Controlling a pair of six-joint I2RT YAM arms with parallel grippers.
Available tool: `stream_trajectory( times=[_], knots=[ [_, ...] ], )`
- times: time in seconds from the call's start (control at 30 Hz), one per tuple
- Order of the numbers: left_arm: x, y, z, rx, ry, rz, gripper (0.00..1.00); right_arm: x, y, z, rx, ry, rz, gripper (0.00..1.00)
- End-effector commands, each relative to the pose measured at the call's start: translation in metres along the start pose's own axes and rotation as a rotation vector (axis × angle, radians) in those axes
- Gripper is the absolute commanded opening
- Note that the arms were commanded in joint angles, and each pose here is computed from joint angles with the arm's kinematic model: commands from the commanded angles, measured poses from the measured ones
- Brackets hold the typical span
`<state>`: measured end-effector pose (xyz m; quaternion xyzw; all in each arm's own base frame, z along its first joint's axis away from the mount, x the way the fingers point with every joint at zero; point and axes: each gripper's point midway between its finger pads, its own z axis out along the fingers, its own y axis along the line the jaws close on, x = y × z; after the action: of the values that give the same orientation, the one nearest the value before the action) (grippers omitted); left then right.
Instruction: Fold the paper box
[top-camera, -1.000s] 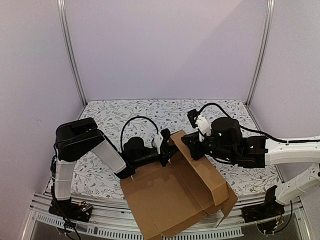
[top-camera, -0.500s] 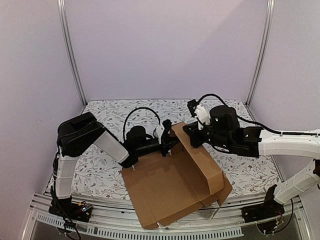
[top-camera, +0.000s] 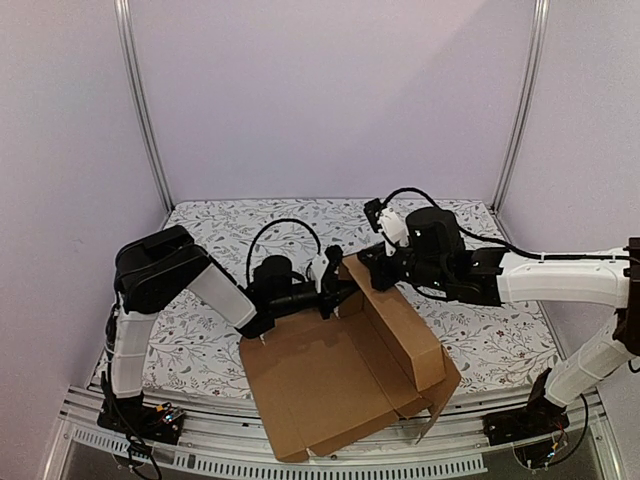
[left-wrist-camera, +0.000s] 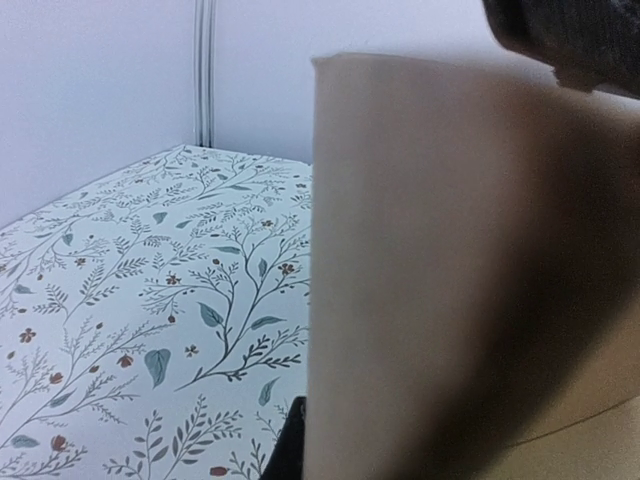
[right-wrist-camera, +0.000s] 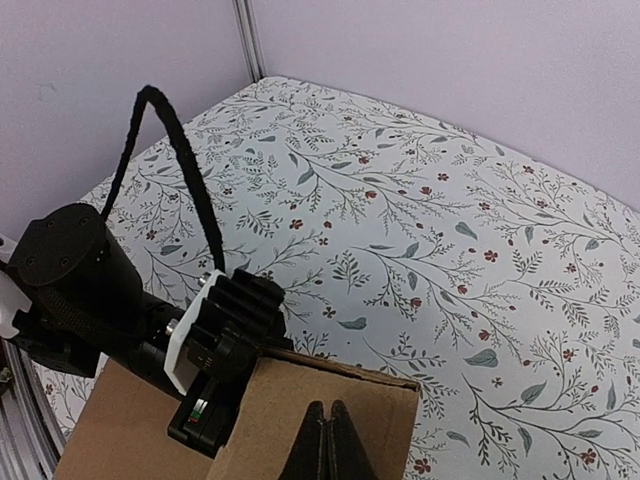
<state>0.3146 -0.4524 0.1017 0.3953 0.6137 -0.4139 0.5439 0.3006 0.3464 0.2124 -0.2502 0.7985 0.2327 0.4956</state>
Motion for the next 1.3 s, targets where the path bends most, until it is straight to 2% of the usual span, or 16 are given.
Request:
stream_trajectory(
  times=[0.0, 0.23, 0.4, 0.57, 0.8, 1.27],
  knots=[
    [-0.006, -0.011, -0.002, 0.015, -0.035, -0.02, 0.0, -0.002, 0.004, 0.008, -0.027, -0.001, 0.025, 0.0],
    [0.002, -0.01, -0.001, 0.004, -0.033, -0.034, 0.01, 0.017, 0.002, 0.019, -0.021, 0.038, 0.025, 0.0],
    [0.003, -0.01, -0.001, -0.002, -0.035, -0.035, 0.06, 0.036, -0.001, 0.024, -0.006, 0.081, 0.015, 0.0],
    [0.006, -0.009, -0.001, -0.007, -0.04, -0.035, 0.17, 0.056, -0.005, 0.026, 0.002, 0.122, 0.016, 0.0],
    [0.011, -0.011, 0.0, -0.014, -0.028, -0.033, 0.24, 0.059, -0.005, 0.021, -0.003, 0.125, 0.023, 0.0],
    [0.032, -0.01, -0.007, -0.079, 0.025, 0.005, 0.28, 0.051, -0.003, 0.014, -0.019, 0.105, 0.028, 0.0]
  ],
)
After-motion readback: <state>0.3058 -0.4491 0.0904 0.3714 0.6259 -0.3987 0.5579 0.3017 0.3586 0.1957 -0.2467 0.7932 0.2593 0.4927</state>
